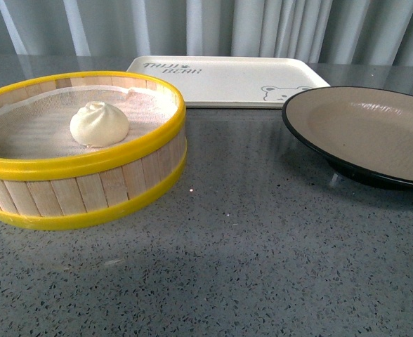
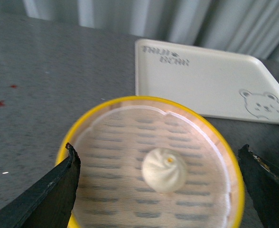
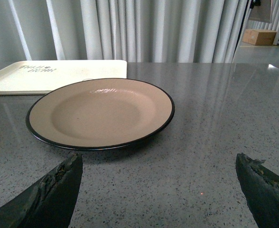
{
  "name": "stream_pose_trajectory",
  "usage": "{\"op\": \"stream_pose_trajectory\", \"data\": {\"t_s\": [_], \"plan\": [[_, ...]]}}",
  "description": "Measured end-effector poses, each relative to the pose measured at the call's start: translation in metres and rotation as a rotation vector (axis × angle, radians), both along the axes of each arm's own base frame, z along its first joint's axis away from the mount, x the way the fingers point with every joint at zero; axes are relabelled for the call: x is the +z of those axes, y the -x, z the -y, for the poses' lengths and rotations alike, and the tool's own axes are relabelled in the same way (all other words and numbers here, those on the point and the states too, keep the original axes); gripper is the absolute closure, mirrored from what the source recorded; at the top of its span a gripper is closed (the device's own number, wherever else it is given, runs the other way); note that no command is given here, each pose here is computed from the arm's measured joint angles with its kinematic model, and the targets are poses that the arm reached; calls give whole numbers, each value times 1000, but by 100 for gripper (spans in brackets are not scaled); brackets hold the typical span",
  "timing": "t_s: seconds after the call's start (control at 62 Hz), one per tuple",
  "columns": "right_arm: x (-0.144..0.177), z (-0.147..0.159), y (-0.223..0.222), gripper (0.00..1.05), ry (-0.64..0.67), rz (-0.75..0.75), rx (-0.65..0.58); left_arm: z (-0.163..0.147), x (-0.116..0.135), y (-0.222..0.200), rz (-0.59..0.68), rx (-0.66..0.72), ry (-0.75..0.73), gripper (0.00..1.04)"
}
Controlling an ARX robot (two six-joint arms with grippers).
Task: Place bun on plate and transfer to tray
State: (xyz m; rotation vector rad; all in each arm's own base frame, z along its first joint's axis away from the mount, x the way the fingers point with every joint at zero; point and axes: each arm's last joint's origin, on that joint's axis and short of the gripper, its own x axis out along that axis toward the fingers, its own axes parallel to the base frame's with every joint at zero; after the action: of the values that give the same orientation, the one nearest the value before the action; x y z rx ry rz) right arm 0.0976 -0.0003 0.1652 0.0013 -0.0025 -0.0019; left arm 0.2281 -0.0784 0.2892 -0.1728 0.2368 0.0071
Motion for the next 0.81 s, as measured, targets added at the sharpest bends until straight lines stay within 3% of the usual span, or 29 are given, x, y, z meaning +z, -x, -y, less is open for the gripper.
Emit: {"op": "stream_pose_trajectory", "data": {"t_s": [0.242,0.564,0.806], "plan": [[0,0,0,9,0,0,0,44,0,-37,-111,-129,-124,7],[0,0,0,9,0,0,0,51,-35,-68,-264,-77,-232,7],[0,0,0,9,0,0,0,54,-37,-82,-292,-36,-228,7]]}}
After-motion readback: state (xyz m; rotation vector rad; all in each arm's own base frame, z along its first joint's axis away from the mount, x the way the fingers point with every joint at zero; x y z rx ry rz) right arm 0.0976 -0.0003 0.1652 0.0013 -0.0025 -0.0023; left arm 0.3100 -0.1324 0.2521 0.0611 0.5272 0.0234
